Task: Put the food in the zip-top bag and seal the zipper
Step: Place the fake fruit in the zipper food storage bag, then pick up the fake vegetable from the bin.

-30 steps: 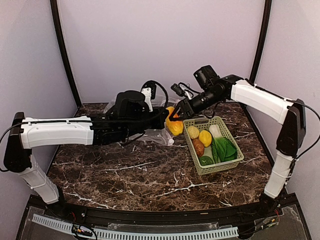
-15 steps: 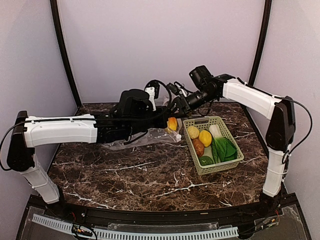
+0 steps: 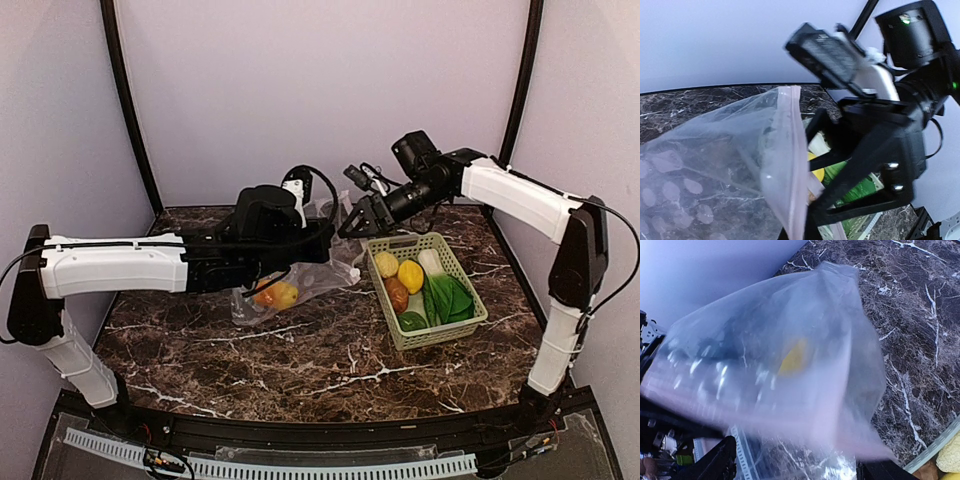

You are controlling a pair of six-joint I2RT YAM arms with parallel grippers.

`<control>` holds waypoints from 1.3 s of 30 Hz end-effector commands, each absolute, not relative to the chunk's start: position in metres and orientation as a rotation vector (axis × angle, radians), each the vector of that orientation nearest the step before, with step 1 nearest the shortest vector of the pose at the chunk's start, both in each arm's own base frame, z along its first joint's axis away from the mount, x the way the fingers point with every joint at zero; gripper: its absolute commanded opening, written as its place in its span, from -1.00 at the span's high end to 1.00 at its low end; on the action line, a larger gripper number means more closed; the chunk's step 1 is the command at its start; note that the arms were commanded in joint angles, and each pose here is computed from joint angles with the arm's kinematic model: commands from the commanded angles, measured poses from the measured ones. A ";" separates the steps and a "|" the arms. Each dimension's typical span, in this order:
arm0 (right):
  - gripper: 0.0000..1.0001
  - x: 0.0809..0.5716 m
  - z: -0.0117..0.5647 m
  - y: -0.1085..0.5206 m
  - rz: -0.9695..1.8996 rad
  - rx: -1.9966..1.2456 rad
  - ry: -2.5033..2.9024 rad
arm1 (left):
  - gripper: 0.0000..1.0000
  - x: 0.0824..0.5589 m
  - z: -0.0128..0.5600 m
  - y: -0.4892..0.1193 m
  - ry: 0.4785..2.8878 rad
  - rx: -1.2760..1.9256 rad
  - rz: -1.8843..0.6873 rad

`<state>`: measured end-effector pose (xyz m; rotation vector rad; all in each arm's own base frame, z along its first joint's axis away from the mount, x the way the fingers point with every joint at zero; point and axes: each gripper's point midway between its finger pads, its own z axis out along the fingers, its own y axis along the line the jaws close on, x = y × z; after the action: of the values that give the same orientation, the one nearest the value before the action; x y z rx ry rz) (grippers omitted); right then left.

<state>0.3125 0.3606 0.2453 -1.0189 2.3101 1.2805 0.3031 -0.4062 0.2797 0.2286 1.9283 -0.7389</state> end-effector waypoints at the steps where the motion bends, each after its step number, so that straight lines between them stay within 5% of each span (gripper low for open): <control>1: -0.58 0.286 0.288 0.345 1.288 -1.160 2.112 | 0.98 0.310 0.274 -0.371 1.946 0.152 -0.624; 10: -0.56 0.269 0.299 0.294 1.099 -1.263 2.011 | 0.99 0.312 0.255 -0.353 2.004 0.162 -0.584; 27: -0.37 0.302 0.164 0.154 0.374 -1.030 2.557 | 0.99 0.307 0.260 -0.348 1.986 0.225 -0.592; 39: -0.35 0.308 0.113 0.117 0.180 -0.933 2.755 | 0.98 0.304 0.261 -0.351 1.978 0.262 -0.608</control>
<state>0.3063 0.1306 0.1292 -0.9664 2.6919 0.2690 0.3084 -0.3580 0.2498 0.2506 2.0018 -0.5910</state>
